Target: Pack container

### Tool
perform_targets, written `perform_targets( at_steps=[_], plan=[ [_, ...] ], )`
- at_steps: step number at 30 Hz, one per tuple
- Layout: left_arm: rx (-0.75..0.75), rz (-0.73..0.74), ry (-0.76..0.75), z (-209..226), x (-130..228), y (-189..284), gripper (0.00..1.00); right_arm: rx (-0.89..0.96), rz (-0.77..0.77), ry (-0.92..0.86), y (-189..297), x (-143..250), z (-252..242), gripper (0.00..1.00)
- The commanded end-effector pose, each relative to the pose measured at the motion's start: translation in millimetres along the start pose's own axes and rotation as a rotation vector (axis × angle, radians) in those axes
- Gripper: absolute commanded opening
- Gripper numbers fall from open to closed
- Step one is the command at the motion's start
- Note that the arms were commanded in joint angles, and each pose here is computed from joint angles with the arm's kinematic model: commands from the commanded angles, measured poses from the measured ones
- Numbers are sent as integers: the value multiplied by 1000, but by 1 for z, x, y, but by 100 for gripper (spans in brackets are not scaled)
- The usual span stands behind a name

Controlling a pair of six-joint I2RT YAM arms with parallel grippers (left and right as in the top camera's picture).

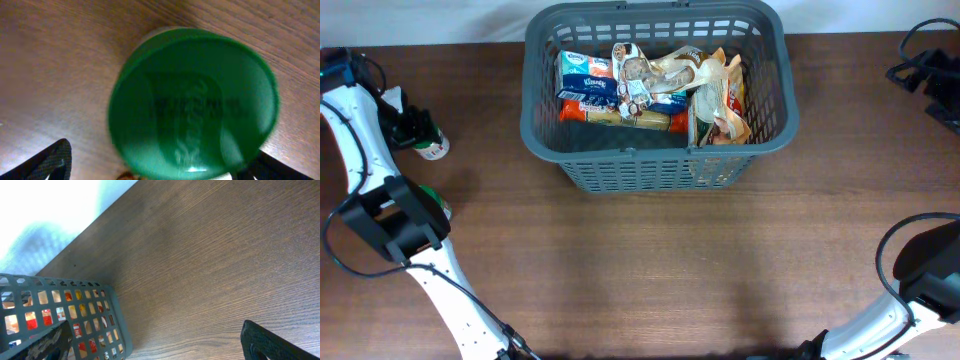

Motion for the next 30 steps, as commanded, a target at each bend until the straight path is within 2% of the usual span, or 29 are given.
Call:
perform_targets(
  at_steps=[1, 7, 11, 23, 30],
  plan=[
    [19, 9, -2, -1, -2, -10, 81, -3, 3, 7, -2, 0, 1, 99],
    [19, -27, -5, -1, -7, -10, 80, -3, 3, 7, -2, 0, 1, 99],
    [53, -34, -33, -5, -8, -10, 75, -3, 3, 7, -2, 0, 1, 99],
    [47, -149, -96, -20, -25, -9, 75, -3, 3, 7, -2, 0, 1, 99],
    [45, -162, -95, -19, -27, -10, 75, -3, 3, 7, -2, 0, 1, 99]
  ],
)
Point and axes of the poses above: each gripper's point midway between its finger pads, its own y axis back along the fingers, its own z axis along the line the jaws close on, x = y × z, the point moved 10 cm from there along y, back along the fingers, and after that the axes turned 2 degrees about y, right-handed, at the moved point
